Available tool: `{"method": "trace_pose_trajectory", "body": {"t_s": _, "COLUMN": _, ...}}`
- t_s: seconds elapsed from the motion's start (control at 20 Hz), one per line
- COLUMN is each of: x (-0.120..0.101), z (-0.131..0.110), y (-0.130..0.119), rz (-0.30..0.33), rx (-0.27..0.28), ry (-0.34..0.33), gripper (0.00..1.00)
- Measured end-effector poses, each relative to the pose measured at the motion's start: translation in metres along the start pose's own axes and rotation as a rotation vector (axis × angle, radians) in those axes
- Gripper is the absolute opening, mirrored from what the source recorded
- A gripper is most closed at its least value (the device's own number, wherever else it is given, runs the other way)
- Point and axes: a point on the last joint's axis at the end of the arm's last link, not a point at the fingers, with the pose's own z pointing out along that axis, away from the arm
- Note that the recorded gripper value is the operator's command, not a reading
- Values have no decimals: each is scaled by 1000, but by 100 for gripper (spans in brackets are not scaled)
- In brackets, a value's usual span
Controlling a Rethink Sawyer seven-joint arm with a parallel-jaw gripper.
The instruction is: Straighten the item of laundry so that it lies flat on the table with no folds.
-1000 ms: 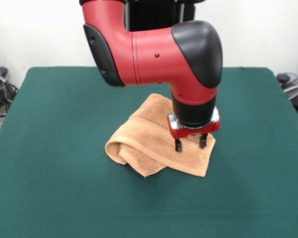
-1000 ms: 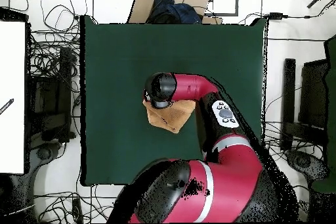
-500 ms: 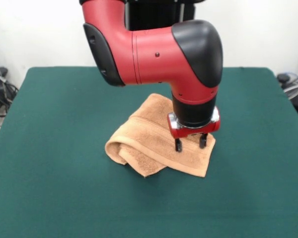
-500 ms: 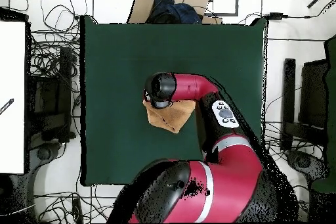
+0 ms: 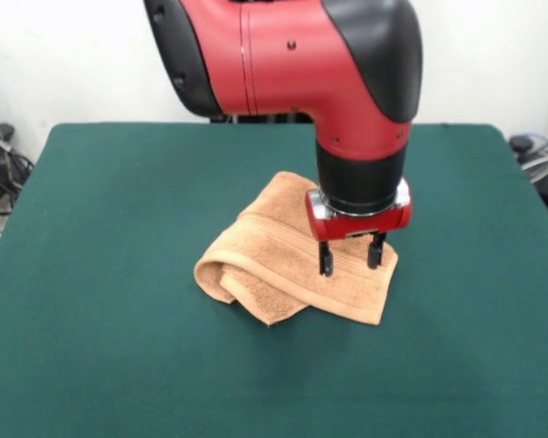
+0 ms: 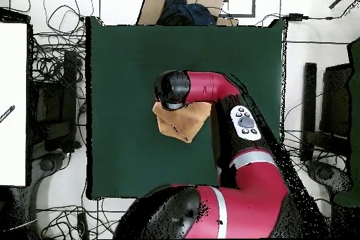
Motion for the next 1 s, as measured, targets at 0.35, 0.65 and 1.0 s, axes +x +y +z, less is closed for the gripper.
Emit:
{"method": "trace_pose_trajectory", "body": {"t_s": 0.35, "x": -7, "z": -12, "y": -2, "rz": 3, "rx": 6, "ry": -21, "gripper": 100}}
{"method": "trace_pose_trajectory", "body": {"t_s": 0.65, "x": -2, "z": 2, "y": 2, "rz": 6, "rx": -11, "ry": -1, "gripper": 100}}
{"method": "trace_pose_trajectory", "body": {"t_s": 1.0, "x": 6, "z": 20, "y": 2, "rz": 14, "rx": -31, "ry": 25, "gripper": 100}}
